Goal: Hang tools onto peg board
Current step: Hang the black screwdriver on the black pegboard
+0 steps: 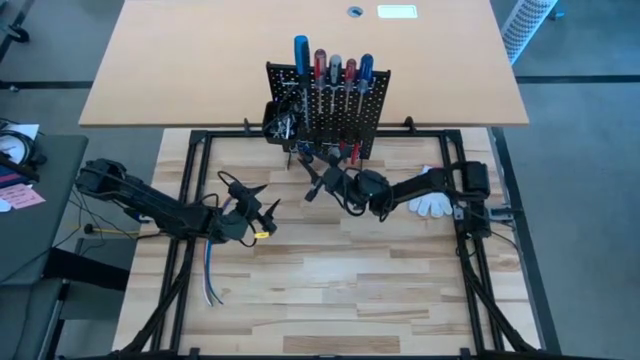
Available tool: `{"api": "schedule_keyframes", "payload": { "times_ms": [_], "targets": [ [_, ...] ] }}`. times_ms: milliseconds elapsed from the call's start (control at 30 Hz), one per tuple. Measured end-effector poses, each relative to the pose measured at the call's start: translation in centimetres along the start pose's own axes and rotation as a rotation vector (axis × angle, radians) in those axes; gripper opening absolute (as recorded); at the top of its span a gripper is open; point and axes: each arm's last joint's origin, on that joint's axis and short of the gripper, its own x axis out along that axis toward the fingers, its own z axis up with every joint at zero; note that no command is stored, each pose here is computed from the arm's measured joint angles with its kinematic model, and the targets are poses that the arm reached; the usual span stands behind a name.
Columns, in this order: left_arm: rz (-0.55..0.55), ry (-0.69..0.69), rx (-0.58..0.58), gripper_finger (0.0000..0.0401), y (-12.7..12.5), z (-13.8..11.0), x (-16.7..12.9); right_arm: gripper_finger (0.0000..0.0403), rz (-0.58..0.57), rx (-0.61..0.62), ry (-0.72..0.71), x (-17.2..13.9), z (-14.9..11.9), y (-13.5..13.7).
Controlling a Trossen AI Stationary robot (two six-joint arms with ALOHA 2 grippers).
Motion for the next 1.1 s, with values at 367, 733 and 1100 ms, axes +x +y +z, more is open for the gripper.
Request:
{"api": "schedule_keyframes", "payload": {
  "times_ms": [367, 733, 1100],
  "targets": [
    [-0.007, -0.002, -0.006, 0.0271, 0.0, 0.1, 0.0, 0.0125, 0.012, 0.082, 0.046, 1.0, -1.7, -1.4],
    [-0.008, -0.005, -0.011, 0.0271, 0.0, 0.1, 0.0, 0.0125, 0.035, 0.130, 0.090, 1.6, -2.9, -2.5],
    [-0.009, -0.006, -0.017, 0.0271, 0.0, 0.1, 0.0, 0.0150, 0.086, 0.166, 0.231, 4.7, -3.0, -3.4]
  ]
}}
